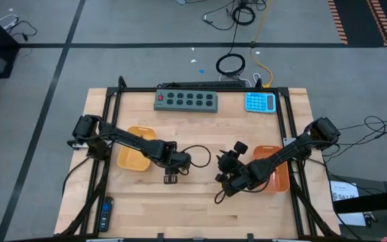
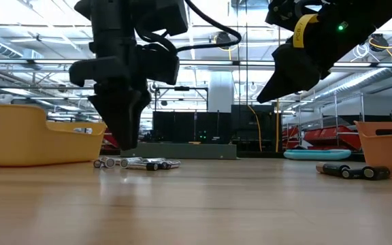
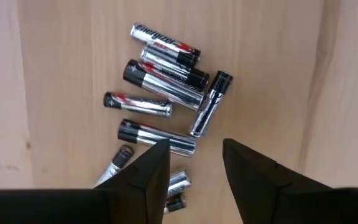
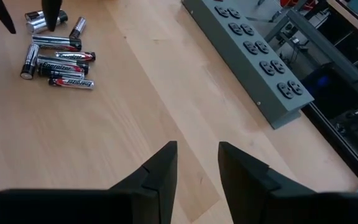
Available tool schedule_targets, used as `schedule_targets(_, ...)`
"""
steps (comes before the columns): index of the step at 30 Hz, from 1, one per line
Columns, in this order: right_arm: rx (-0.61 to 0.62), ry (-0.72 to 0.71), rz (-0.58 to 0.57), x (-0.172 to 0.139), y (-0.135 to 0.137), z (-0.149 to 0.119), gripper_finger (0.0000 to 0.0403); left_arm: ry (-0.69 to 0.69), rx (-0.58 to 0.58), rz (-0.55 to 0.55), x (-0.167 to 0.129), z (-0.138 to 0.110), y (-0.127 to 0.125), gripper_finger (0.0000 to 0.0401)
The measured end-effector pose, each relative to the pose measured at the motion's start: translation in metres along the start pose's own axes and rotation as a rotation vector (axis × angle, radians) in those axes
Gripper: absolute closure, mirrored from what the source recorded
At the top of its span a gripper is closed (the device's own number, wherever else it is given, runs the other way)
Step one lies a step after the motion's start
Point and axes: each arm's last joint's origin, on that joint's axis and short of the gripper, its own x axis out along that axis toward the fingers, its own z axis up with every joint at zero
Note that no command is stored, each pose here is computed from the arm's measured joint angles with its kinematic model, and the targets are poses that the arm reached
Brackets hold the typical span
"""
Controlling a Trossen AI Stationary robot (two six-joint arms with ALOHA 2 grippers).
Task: Sort batteries
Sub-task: Put the silver battery into the yellow bin
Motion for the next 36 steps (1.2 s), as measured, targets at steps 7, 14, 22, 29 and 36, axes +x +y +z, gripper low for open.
schedule_targets(7, 0.002, -0.001, 0.001, 0.0, 0.0, 0.0, 0.0296, -0.007, -0.292, 0.019, 0.0, 0.001, 0.003, 0.0242)
schedule_targets(14, 0.002, -0.001, 0.003, 0.0, 0.0, 0.0, 0.0296, -0.043, -0.405, 0.091, 0.0, 0.001, 0.005, 0.0242)
schedule_targets(22, -0.005, 0.012, 0.019, 0.0, 0.001, 0.0, 0.0296, -0.075, -0.465, 0.142, 0.0, 0.001, 0.003, 0.0242)
schedule_targets(29, -0.01, 0.015, 0.024, -0.001, 0.001, 0.0, 0.0296, -0.082, -0.443, 0.173, 0.002, -0.001, -0.001, 0.0242)
schedule_targets(36, -0.022, 0.022, 0.021, -0.001, 0.001, -0.007, 0.0296, 0.01, -0.185, 0.213, -0.001, -0.017, -0.021, 0.0242)
